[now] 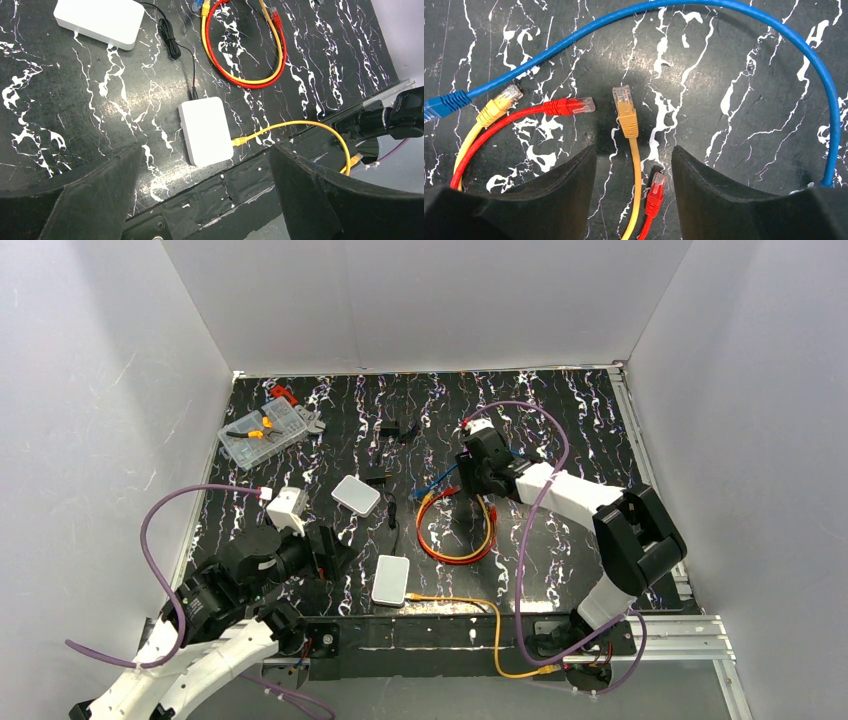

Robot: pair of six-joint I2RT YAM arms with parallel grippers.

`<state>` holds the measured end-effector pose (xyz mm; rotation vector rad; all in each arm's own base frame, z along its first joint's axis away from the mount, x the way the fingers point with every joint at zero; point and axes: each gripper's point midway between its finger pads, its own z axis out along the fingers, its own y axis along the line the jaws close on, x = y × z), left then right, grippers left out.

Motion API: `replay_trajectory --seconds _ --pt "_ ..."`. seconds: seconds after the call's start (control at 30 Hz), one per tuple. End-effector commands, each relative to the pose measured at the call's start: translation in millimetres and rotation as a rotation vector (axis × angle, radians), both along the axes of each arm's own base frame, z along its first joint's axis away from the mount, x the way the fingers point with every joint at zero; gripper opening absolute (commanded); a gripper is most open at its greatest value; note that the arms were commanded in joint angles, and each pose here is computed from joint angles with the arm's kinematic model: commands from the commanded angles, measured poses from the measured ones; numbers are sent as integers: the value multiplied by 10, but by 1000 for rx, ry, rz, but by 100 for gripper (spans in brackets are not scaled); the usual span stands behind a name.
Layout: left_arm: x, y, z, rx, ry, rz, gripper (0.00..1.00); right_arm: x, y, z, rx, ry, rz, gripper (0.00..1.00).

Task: Insert the plug into the switch port
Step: Pick up the connector from the center of the board.

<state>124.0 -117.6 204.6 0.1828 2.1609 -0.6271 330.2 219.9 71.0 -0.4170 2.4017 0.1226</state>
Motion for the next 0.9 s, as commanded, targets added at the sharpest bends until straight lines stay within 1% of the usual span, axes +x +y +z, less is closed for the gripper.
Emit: replay_trajectory --seconds 0.0,0.13,0.57,0.67,0.73,0.83,0.87 --pt "29 -11 -61 24 10 -1 100 121 66 46 42 -35 -6 62" --pt "27 -7 -51 21 7 0 100 143 48 -43 32 -18 -9 59" --pt "22 -12 -45 17 5 -5 100 203 76 -266 21 35 0 45" --pt "23 -13 -44 17 4 -5 100 201 84 -303 22 45 7 35" --pt "24 -12 -48 18 5 -4 100 200 86 -319 22 48 9 31" --pt "22 -12 -45 17 5 -5 100 195 86 -348 20 49 15 21" --pt "23 -12 -41 16 3 -4 100 201 83 -352 20 47 15 17"
